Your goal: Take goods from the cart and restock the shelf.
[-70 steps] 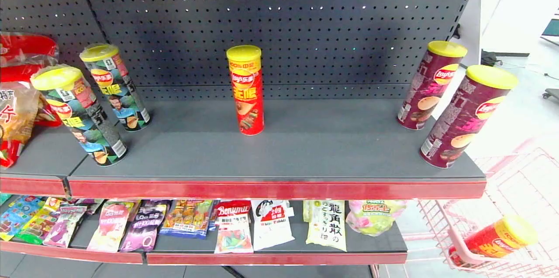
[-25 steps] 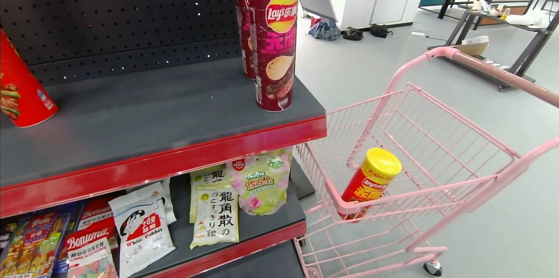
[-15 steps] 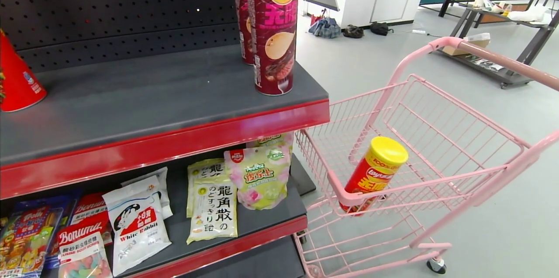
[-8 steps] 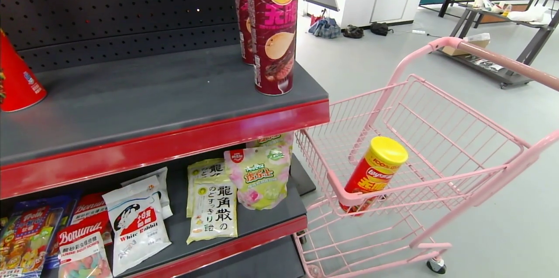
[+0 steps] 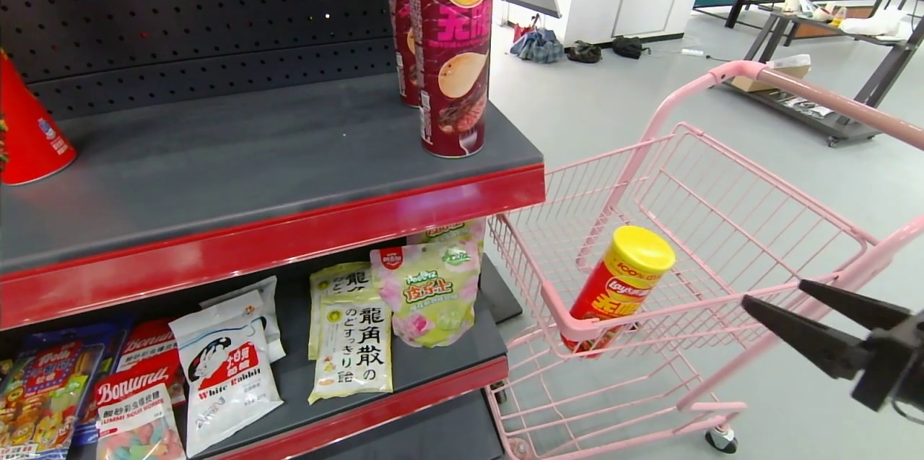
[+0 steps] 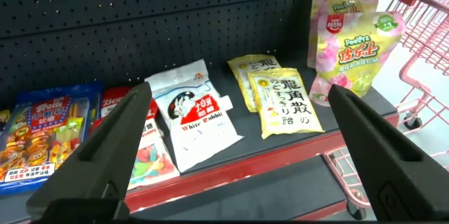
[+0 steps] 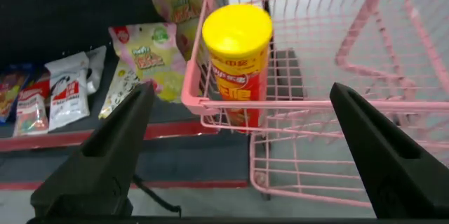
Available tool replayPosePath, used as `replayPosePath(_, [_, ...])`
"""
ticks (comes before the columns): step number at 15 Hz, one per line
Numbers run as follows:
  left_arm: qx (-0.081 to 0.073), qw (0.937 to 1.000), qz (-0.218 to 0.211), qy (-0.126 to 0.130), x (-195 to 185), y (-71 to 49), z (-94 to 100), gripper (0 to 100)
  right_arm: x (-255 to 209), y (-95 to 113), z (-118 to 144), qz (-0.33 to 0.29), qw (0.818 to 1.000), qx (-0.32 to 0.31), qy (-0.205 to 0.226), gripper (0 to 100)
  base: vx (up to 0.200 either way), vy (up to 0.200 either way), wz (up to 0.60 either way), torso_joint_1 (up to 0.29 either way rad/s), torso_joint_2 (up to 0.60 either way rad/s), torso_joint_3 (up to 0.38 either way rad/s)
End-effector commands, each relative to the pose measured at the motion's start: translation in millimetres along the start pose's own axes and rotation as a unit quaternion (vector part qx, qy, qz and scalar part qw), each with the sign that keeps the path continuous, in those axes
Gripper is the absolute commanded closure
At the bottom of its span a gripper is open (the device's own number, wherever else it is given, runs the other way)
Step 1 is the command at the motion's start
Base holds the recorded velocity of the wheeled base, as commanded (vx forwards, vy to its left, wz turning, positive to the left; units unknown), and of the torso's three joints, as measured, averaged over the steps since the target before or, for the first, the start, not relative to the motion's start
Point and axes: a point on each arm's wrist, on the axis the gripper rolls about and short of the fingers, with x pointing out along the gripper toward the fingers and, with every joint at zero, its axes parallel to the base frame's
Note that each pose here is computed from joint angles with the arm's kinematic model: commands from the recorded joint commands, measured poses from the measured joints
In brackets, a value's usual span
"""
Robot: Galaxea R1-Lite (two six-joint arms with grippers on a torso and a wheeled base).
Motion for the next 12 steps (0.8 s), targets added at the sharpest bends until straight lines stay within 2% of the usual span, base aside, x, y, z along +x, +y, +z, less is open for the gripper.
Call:
replayPosePath(1, [0.000, 1.0000, 0.000, 0.001, 0.1, 0.0, 0.1, 0, 60.1, -9.1, -30.6, 0.030, 0.994, 0.022, 0.104, 0, 0.000, 0.000, 0.00, 0.000, 0.00, 0.000])
replayPosePath(6, [0.000, 1.0000, 0.000, 0.001, 0.1, 0.0, 0.1, 0, 91.1, -16.0, -42.5, 0.031, 0.991, 0.028, 0.129, 0, 0.000, 0.000, 0.00, 0.000, 0.00, 0.000])
replayPosePath(12, [0.000, 1.0000, 0.000, 0.001, 0.1, 0.0, 0.1, 0, 124.0, -20.1, -35.9, 0.037, 0.991, 0.028, 0.126, 0, 0.000, 0.000, 0.00, 0.000, 0.00, 0.000])
